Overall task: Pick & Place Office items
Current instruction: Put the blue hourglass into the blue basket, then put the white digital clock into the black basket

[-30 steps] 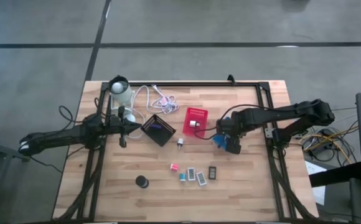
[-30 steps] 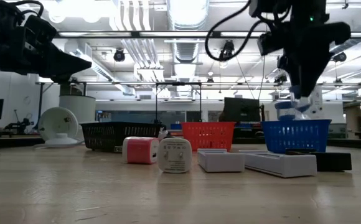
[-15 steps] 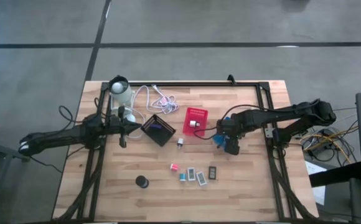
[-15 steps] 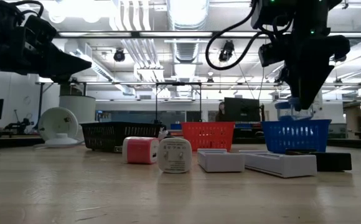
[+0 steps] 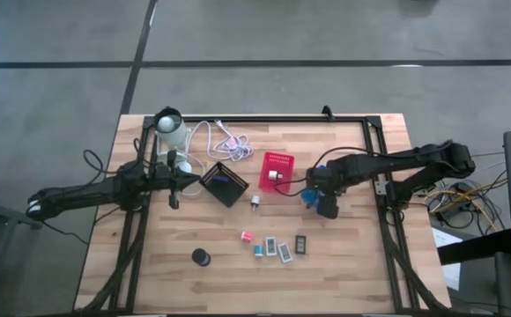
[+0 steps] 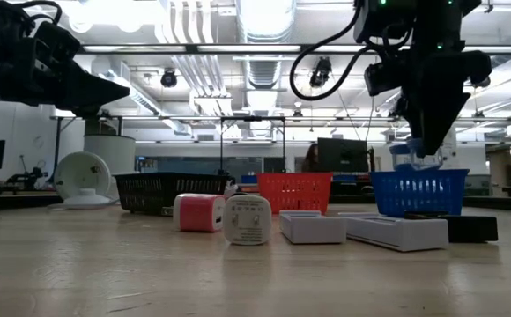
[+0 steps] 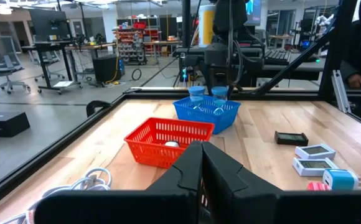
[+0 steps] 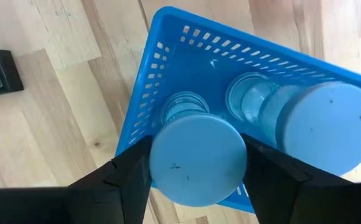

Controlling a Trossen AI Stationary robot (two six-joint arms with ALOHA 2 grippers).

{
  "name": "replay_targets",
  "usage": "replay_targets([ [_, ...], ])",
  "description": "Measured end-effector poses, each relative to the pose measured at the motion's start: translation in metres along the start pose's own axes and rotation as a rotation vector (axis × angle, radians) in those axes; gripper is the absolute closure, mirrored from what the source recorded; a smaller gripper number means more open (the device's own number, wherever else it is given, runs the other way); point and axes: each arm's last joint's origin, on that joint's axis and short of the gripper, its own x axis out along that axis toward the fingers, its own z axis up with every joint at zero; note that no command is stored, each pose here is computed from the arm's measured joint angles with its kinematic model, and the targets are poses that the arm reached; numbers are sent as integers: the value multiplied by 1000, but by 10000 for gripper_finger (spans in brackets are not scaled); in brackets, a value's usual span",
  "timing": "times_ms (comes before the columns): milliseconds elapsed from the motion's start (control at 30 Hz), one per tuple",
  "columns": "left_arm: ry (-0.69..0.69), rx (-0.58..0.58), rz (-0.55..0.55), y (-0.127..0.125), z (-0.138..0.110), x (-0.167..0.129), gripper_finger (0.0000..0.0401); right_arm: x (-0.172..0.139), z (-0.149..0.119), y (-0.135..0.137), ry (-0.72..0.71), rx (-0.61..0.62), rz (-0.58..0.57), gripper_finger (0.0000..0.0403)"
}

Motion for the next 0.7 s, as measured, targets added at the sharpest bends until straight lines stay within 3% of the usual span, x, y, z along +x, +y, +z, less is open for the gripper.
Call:
replay_targets([
  [367, 0, 0, 0, 0, 0, 0, 385, -13, 10, 1, -48, -11, 5, 106],
  [600, 1, 0, 0, 0, 0, 0, 385, -40, 14, 1, -59, -20, 8, 95],
  [700, 1, 0, 0, 0, 0, 0, 385, -63, 17, 1, -156, -46, 35, 108],
])
